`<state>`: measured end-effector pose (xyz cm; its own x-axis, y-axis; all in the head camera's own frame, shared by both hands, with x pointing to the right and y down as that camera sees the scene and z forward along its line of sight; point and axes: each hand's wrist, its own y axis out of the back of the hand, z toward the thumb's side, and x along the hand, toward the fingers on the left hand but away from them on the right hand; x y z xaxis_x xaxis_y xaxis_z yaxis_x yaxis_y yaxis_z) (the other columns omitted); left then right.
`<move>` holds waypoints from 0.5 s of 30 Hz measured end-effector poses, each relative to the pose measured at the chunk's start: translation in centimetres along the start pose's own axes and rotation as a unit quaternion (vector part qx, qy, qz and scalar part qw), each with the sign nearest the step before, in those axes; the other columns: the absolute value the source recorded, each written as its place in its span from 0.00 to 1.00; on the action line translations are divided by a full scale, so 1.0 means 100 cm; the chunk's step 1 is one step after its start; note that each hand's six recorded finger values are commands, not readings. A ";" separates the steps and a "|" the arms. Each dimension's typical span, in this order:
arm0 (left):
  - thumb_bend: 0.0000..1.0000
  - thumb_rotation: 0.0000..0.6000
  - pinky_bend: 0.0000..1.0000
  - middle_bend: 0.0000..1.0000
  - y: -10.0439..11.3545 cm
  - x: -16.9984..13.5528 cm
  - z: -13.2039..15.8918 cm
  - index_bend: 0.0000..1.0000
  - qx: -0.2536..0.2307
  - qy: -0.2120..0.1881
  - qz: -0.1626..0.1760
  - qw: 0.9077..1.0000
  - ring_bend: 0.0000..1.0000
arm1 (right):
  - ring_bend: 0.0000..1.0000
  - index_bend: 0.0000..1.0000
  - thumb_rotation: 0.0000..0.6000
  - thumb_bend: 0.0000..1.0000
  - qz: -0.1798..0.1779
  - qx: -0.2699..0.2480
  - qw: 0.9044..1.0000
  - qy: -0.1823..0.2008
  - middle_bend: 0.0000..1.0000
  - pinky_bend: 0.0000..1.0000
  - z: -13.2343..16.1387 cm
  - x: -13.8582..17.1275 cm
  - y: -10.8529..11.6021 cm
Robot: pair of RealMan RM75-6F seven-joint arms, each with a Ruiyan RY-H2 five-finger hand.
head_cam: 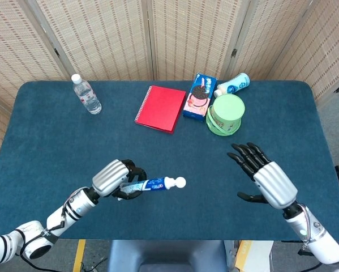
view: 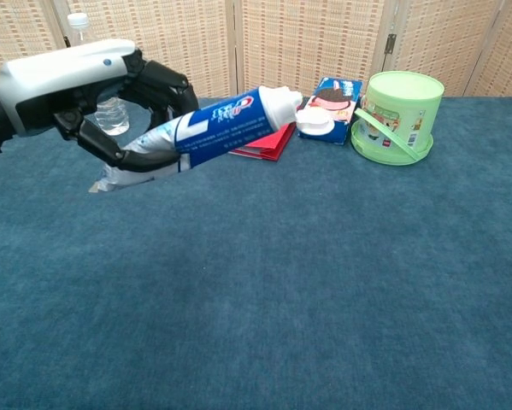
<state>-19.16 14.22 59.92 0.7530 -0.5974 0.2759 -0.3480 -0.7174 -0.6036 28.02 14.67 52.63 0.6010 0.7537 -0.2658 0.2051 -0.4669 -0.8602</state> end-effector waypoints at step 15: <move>0.39 1.00 0.46 0.79 0.012 0.006 0.025 0.72 -0.061 -0.019 -0.017 0.998 0.74 | 0.00 0.00 1.00 0.00 -0.016 -0.020 0.995 0.098 0.00 0.00 0.059 -0.059 -0.008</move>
<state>-17.70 13.89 57.54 0.7856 -0.5595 0.2641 -0.3855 -0.7765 -0.4985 19.73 13.32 52.31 0.7320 0.6658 -0.1446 0.2549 -0.4644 -0.8482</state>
